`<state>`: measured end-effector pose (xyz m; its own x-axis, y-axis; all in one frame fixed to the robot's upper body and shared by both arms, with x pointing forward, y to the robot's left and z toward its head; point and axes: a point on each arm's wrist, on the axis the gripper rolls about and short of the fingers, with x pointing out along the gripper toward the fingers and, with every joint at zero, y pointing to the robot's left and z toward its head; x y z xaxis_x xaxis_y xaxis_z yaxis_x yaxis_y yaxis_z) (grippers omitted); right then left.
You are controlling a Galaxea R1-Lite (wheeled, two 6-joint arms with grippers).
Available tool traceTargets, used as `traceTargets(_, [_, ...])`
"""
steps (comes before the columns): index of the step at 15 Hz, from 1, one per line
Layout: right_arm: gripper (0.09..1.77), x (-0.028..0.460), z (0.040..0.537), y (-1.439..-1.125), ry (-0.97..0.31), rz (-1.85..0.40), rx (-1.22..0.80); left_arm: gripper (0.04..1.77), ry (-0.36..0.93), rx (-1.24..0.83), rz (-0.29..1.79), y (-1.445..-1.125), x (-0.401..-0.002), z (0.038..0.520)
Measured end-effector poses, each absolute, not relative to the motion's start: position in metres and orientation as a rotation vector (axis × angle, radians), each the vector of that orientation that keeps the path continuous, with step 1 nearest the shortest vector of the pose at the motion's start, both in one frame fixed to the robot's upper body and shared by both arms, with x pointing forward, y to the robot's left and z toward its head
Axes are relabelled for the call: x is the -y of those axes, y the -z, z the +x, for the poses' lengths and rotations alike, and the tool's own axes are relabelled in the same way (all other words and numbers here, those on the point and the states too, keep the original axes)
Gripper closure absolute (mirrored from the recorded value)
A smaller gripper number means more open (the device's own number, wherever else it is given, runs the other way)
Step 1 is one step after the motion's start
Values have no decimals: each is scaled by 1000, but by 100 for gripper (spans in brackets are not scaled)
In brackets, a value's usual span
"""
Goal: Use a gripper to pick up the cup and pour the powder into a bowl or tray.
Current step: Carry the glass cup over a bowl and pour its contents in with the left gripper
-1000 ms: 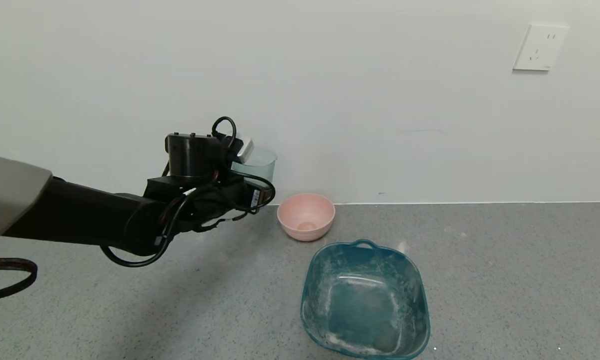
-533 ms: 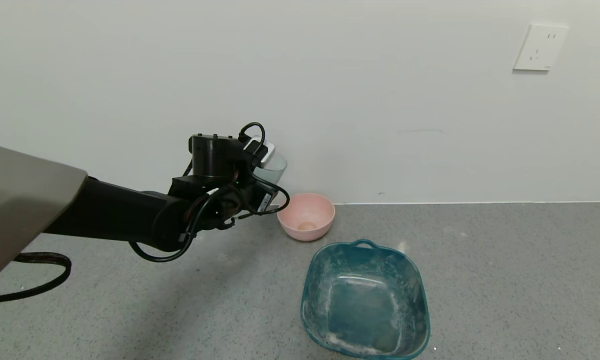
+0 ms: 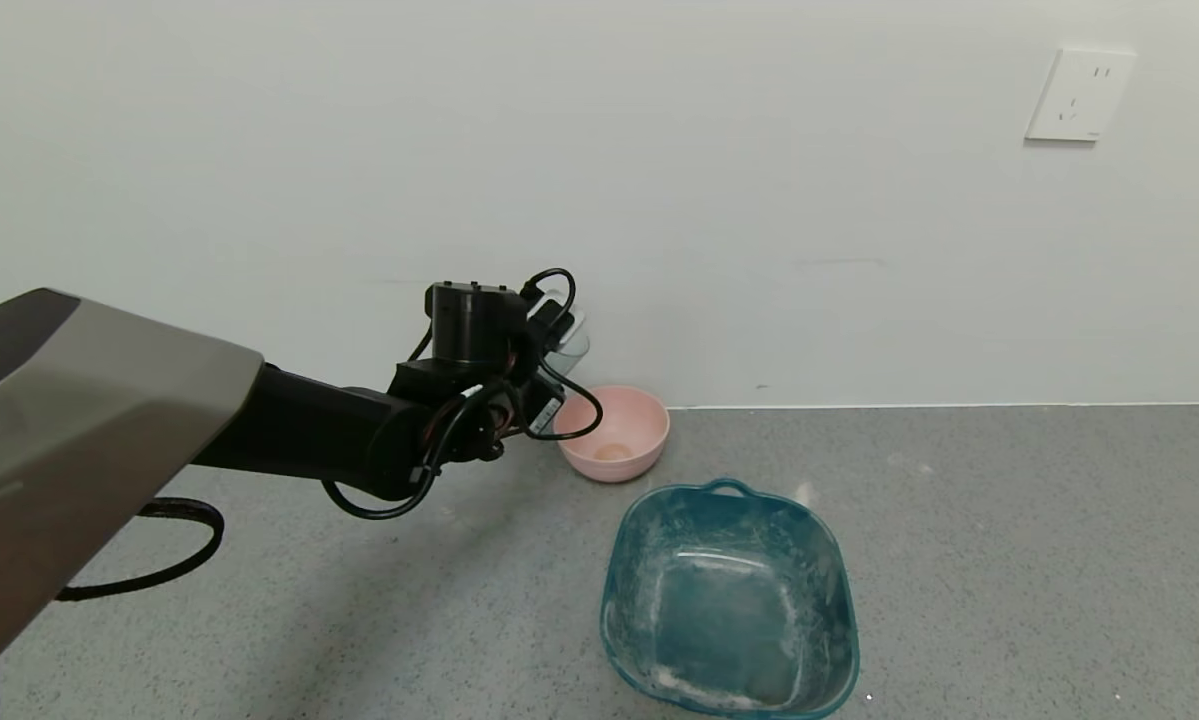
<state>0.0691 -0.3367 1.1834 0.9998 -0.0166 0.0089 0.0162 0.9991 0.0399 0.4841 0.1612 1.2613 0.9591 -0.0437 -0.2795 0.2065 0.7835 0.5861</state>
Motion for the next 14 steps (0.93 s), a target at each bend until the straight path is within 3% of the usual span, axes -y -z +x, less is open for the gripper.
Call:
traceTargets(7, [15,337,69,-1183,16,39,9,54,-4,-312,832,-1251,-146,493])
traceTargets(14, [15,337,69,-1183,17,39,9,54,-52,-371,932,-1244,-138,500])
